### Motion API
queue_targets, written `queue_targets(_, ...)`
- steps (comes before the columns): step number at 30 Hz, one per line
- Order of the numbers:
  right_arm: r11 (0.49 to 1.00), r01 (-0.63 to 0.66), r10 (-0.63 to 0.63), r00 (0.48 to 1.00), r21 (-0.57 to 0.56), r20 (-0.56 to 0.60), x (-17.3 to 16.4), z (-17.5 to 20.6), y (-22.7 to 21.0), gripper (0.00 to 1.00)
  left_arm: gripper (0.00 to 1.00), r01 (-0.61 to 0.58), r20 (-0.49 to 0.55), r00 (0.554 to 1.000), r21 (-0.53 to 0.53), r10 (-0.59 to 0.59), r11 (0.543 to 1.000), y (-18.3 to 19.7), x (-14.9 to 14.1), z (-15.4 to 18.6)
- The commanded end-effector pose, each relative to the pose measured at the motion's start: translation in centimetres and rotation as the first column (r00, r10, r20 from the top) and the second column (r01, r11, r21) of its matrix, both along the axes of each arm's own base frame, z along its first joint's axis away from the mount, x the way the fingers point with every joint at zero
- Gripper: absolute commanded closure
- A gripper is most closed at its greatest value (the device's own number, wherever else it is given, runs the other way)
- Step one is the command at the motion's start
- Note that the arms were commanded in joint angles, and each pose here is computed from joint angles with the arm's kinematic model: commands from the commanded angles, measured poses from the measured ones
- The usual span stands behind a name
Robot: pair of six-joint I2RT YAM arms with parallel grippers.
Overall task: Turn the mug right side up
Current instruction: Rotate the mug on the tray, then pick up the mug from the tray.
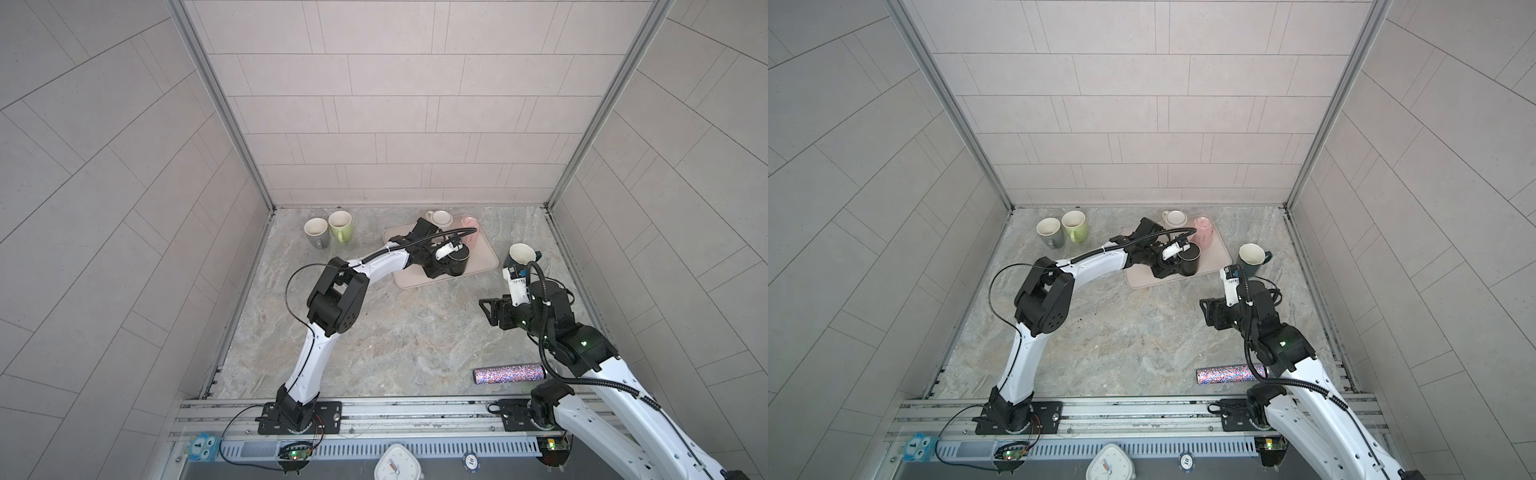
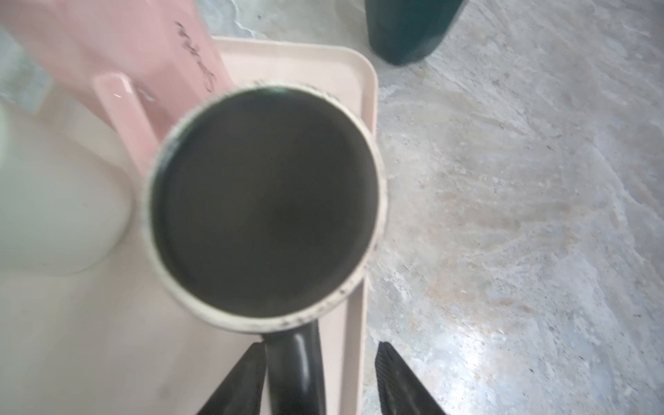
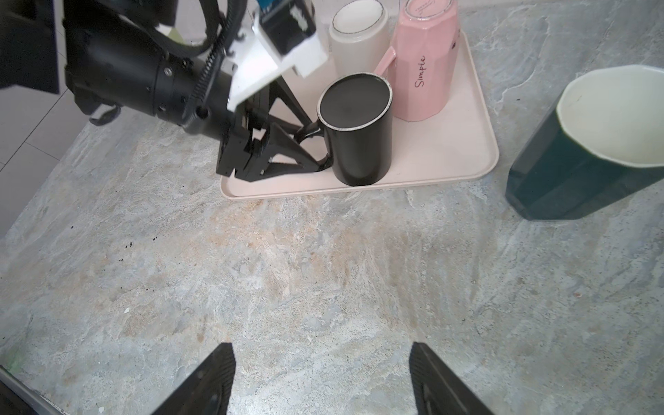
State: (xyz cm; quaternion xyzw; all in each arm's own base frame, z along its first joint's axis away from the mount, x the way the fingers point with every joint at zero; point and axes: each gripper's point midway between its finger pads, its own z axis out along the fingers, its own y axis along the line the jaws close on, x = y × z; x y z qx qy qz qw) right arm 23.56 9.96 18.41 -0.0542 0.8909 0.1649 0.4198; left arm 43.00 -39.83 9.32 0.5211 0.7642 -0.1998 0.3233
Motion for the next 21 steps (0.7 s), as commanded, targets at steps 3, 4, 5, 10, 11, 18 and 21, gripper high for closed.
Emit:
queue_targets(3,0.999,0.033,-0.033,0.999,0.012,0.003,-0.3,-0.1,-0.6,0.23,0.46,-0.082,0.002,0.997,0.005,0.082,0.997,0.4,1.5,1.6)
queue_targets(4,0.999,0.032,-0.032,0.999,0.003,-0.021,-0.6,-1.3,-0.7,0.23,0.46,-0.081,-0.003,0.997,0.000,0.081,0.997,0.3,1.6,1.7)
queue_targets(5,0.999,0.035,-0.035,0.999,0.001,-0.018,-0.6,-1.3,-0.7,0.23,0.46,-0.080,-0.007,0.997,0.000,0.080,0.997,0.2,1.6,1.6)
queue_targets(10,0.999,0.037,-0.037,0.999,-0.007,-0.006,-0.7,-1.1,-0.9,0.22,0.47,-0.083,-0.029,0.996,0.036,0.084,0.996,0.4,1.7,0.8)
queue_targets(11,0.999,0.038,-0.038,0.999,-0.009,-0.007,-0.7,-1.1,-1.0,0.23,0.47,-0.085,-0.030,0.996,0.042,0.086,0.996,0.5,1.7,0.7)
queue_targets(18,0.999,0.044,-0.045,0.999,-0.020,-0.018,-0.6,-1.6,-1.2,0.22,0.49,-0.067,-0.043,0.997,0.073,0.070,0.995,0.5,1.0,0.5)
queue_targets(21,0.999,0.047,-0.047,0.999,-0.020,-0.016,-0.5,-1.6,-1.2,0.23,0.54,-0.043,-0.060,0.997,0.075,0.047,0.996,0.0,0.6,0.4)
